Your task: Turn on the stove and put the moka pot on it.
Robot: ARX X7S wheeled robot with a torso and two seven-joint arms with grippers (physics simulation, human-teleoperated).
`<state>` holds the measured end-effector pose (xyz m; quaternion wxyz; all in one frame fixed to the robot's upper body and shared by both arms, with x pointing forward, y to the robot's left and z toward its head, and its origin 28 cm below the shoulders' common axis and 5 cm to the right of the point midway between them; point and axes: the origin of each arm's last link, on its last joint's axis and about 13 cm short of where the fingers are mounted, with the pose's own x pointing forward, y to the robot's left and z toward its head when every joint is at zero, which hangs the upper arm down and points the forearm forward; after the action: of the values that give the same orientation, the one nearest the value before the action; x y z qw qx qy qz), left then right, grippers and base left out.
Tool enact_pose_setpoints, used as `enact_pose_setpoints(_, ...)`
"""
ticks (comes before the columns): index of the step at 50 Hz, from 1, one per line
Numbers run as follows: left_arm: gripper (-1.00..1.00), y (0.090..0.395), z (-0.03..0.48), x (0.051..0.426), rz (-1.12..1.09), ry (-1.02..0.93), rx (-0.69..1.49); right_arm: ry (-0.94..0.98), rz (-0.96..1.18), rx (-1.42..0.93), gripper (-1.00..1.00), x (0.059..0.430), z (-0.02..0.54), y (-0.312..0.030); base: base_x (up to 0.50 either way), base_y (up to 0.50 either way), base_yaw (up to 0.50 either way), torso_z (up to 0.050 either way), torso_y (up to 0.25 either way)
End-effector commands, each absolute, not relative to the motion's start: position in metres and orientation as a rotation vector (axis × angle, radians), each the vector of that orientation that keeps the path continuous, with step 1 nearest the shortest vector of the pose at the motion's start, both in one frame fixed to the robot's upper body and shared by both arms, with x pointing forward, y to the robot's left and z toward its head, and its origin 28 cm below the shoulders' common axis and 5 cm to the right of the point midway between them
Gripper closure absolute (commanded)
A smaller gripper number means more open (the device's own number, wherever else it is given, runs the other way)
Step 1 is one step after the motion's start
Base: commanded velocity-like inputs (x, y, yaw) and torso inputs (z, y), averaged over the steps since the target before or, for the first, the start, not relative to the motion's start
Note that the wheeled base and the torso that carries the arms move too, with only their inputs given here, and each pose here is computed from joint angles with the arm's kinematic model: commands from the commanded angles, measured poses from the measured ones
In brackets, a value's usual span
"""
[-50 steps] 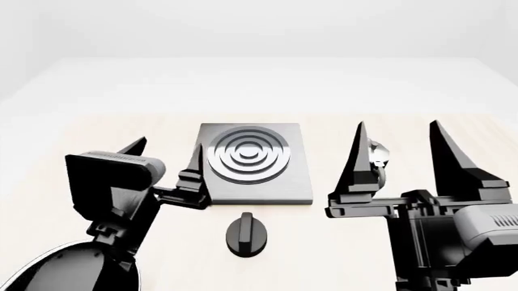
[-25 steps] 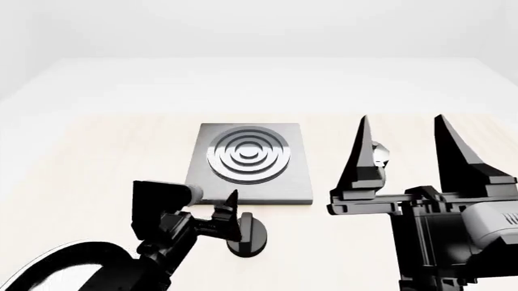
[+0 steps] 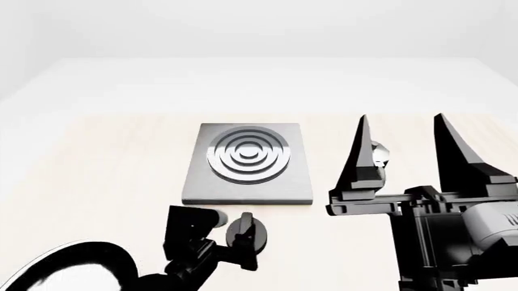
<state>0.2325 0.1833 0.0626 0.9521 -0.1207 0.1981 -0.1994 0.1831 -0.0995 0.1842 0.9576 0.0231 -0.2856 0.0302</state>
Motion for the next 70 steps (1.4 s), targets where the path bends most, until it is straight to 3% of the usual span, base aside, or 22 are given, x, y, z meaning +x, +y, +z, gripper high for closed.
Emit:
enact_pose_setpoints(1,-1.00,0.180,0.047,0.233,-0.411,0.454,-0.253,-0.582,0.065,0.047,-1.00,0.183,0.184,-0.099,0.00,0.00,0.00,0.000,0.000)
enact_pose_setpoints(33,-1.00,0.171,0.054,0.247,-0.403,0.458,-0.039,-0.582,0.068,0.046,-1.00,0.184,0.187,-0.099,0.00,0.00,0.00,0.000,0.000)
enact_pose_setpoints(70,-1.00,0.162,0.048,0.253,-0.453,0.445,-0.093,-0.576,0.070,0.043,-1.00,0.183,0.180,-0.099,0.00,0.00,0.00,0.000,0.000)
